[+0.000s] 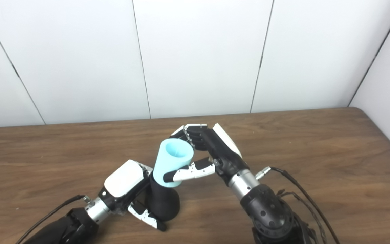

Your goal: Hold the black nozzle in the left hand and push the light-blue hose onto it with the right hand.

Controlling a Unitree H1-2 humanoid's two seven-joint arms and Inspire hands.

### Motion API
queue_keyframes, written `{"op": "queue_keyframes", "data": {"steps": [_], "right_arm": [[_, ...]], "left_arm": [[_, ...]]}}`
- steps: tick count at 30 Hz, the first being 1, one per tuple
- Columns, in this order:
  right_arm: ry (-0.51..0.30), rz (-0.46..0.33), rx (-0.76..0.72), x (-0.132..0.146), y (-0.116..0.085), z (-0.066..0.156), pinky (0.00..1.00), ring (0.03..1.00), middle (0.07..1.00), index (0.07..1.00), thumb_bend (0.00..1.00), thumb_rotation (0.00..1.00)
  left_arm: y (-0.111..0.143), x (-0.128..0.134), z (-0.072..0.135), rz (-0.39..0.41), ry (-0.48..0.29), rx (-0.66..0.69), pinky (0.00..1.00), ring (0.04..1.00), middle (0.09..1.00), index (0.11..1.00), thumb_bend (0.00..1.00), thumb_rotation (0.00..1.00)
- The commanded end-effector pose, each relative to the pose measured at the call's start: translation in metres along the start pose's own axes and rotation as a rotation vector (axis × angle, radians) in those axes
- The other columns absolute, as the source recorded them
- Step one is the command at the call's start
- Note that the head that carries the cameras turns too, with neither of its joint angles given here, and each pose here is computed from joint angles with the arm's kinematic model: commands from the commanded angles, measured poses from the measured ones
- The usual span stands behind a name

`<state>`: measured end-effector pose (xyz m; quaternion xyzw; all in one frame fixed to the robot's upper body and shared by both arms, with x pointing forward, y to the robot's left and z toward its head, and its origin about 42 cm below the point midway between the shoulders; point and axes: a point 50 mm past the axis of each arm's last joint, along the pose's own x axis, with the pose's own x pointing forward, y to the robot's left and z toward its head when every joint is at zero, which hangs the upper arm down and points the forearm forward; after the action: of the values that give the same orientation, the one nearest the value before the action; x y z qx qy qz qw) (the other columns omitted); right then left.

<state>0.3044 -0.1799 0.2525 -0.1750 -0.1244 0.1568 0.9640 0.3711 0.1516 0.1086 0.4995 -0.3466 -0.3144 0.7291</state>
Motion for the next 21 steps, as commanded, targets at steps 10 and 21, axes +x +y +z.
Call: {"op": "queue_keyframes", "data": {"steps": [10,21], "right_arm": [[-0.218,-0.029,-0.114,0.014,0.005,0.017,0.09,0.149,0.431,0.539,0.51,0.0],[-0.35,-0.049,-0.21,0.018,0.014,0.011,0.1,0.169,0.471,0.485,0.52,0.0]], "left_arm": [[-0.124,-0.048,0.069,-0.193,0.082,-0.277,0.22,0.293,0.405,0.52,0.51,0.0],[-0.126,-0.048,0.07,-0.198,0.078,-0.27,0.16,0.219,0.472,0.484,0.52,0.0]]}}
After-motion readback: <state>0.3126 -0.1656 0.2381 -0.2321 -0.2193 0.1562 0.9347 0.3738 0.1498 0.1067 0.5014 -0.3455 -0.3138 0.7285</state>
